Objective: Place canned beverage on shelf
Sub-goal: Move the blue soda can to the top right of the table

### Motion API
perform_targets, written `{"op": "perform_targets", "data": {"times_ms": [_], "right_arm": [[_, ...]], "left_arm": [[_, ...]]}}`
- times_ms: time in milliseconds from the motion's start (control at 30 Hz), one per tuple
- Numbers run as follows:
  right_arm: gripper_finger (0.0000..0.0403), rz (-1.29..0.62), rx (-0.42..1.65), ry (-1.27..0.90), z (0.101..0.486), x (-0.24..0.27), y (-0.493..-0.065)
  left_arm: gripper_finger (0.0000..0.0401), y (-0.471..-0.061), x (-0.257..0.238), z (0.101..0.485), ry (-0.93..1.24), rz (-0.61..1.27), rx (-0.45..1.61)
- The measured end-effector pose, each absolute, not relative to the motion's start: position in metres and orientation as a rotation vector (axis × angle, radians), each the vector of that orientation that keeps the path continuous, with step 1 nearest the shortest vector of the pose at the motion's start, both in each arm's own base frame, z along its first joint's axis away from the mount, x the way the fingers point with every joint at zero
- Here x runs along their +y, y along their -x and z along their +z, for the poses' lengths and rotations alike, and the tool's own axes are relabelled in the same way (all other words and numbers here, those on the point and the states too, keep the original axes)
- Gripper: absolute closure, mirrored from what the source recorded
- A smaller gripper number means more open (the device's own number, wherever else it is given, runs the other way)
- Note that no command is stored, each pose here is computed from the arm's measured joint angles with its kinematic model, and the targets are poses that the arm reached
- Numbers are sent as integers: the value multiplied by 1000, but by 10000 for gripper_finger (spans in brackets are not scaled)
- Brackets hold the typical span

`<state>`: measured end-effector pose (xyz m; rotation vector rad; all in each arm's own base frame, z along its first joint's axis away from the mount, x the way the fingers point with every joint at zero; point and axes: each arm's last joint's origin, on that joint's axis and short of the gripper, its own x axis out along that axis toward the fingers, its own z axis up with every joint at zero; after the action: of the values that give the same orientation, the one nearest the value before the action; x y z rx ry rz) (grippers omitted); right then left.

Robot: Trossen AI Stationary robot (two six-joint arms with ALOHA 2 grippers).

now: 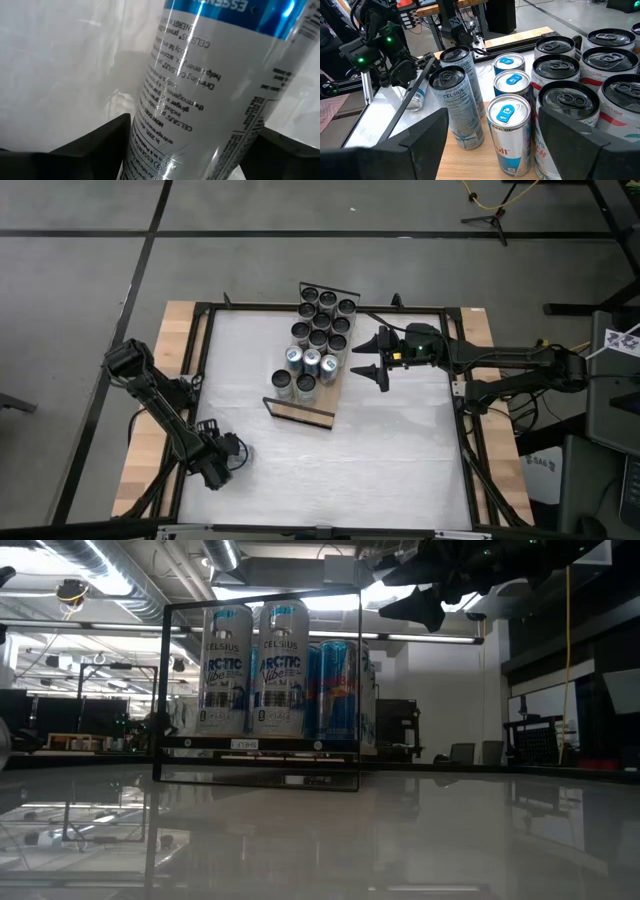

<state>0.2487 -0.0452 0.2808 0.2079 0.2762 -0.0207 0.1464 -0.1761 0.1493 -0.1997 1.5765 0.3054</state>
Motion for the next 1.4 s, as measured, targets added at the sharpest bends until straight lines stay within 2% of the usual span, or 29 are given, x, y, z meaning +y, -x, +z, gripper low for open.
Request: {"op": "perform_targets", "data": {"times_ms": [333,600,800,1000,1133,1400], "right_arm": [[100,-21,276,-208,281,-45,-249],[100,-21,275,-208,281,-45,-249],[100,-21,276,-208,281,-45,-249],[100,-21,276,-208,281,-45,-249],[100,-21,276,-208,281,-45,-249],[100,-21,277,-208,281,-45,-249]], "left_arm": [[162,-154,-165,152,263,363,1666],[165,-169,-152,179,165,415,1684],[160,-181,-143,219,-31,450,1658],[159,-191,-136,244,-281,379,1585],[158,-194,-135,246,-470,276,1557],[157,-198,-141,229,-927,71,1684]]}}
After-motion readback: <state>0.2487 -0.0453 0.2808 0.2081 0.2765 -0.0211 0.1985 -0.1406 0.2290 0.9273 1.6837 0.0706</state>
